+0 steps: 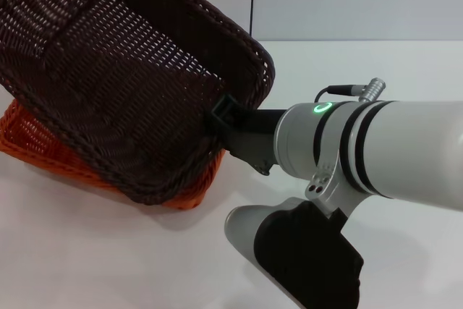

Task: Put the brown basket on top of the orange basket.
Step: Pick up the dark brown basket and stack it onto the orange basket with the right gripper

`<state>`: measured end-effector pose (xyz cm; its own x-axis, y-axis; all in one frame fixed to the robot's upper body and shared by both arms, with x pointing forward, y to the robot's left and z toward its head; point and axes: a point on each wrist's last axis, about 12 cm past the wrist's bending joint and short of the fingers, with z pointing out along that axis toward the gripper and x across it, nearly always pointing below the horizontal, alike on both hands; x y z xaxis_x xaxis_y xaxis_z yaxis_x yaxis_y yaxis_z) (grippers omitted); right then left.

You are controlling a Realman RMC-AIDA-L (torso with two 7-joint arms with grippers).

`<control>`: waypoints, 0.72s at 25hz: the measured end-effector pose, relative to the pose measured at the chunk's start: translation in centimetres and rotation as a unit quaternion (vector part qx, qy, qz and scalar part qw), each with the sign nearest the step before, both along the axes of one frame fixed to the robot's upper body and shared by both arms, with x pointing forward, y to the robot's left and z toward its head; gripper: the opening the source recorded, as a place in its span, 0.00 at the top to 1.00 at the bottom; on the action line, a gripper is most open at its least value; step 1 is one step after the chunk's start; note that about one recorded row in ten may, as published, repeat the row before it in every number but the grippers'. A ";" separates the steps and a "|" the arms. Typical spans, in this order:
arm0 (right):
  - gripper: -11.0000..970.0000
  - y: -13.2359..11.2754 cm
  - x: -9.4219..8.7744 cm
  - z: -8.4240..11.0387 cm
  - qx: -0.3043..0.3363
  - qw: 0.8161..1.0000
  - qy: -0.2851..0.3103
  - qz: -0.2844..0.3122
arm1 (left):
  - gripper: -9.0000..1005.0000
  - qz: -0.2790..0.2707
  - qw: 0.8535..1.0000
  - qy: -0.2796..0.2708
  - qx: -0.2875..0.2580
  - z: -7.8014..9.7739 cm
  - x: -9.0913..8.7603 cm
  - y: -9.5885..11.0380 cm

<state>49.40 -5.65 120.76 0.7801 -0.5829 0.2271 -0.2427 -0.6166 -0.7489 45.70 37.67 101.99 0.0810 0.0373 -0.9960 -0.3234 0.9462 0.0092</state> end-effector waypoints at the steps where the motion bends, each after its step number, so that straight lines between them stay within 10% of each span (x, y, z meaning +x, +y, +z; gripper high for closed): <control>1: 0.77 0.0 0.0 0.0 -0.001 1.000 -0.002 0.001 | 0.27 0.000 1.000 0.000 0.000 0.0 0.0 0.0; 18: 0.76 -0.5 0.3 -0.8 0.014 1.000 -0.011 0.002 | 0.27 -0.005 1.000 0.006 0.000 -0.2 0.0 -0.2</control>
<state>49.73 -6.18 119.94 0.7780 -0.5856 0.2275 -0.2239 -0.5969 -0.7704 45.73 37.48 101.82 0.0700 0.0366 -0.9969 -0.3140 0.9493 0.0128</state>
